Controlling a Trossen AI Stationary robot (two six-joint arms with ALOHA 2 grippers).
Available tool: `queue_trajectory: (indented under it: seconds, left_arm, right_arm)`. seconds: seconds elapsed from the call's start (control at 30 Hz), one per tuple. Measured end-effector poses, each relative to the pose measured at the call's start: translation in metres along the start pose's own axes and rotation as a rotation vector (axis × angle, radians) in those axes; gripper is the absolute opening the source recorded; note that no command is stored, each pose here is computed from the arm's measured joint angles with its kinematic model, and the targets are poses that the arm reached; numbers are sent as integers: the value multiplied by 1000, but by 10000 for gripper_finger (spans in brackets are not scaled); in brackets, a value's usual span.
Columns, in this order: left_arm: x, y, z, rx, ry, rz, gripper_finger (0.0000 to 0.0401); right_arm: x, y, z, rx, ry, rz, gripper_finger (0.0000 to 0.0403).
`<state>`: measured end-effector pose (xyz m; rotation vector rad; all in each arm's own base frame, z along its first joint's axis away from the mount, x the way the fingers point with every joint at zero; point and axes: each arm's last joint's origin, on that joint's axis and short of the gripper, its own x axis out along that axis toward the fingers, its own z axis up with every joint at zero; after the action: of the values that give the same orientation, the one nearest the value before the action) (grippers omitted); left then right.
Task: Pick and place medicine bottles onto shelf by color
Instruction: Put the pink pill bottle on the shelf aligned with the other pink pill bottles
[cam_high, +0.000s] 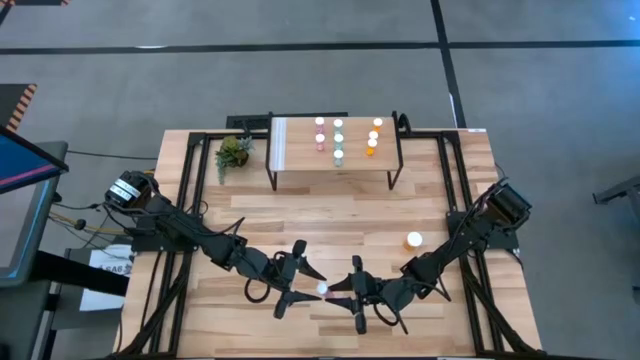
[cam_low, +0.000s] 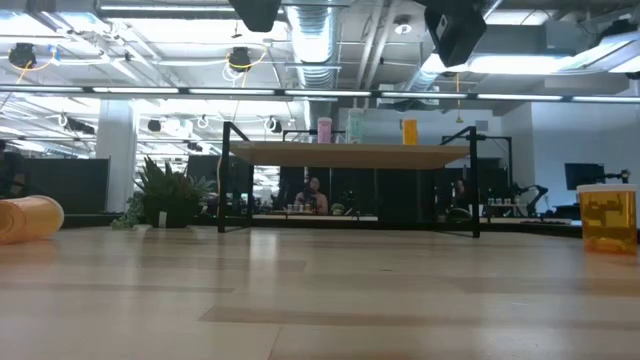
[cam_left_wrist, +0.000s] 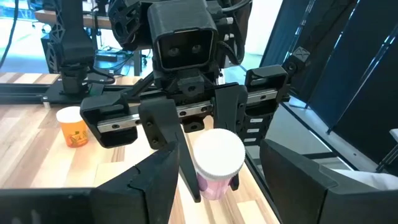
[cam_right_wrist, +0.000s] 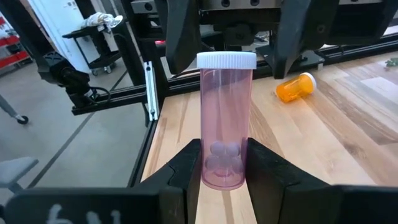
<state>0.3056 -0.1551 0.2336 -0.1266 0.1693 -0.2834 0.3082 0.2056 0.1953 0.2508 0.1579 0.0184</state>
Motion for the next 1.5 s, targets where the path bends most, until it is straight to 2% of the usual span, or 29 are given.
queue_trajectory:
  seconds: [0.37, 1.0, 1.5]
  left_arm:
    - [0, 1, 0, -10, -5, 30, 210]
    - [0, 1, 0, -9, -3, 38, 209]
    - [0, 2, -1, -11, 2, 46, 123]
  right_arm:
    - [4, -6, 2, 19, -13, -39, 127]
    - [4, -6, 2, 23, -15, -40, 127]
    - [4, -6, 2, 22, -14, -39, 127]
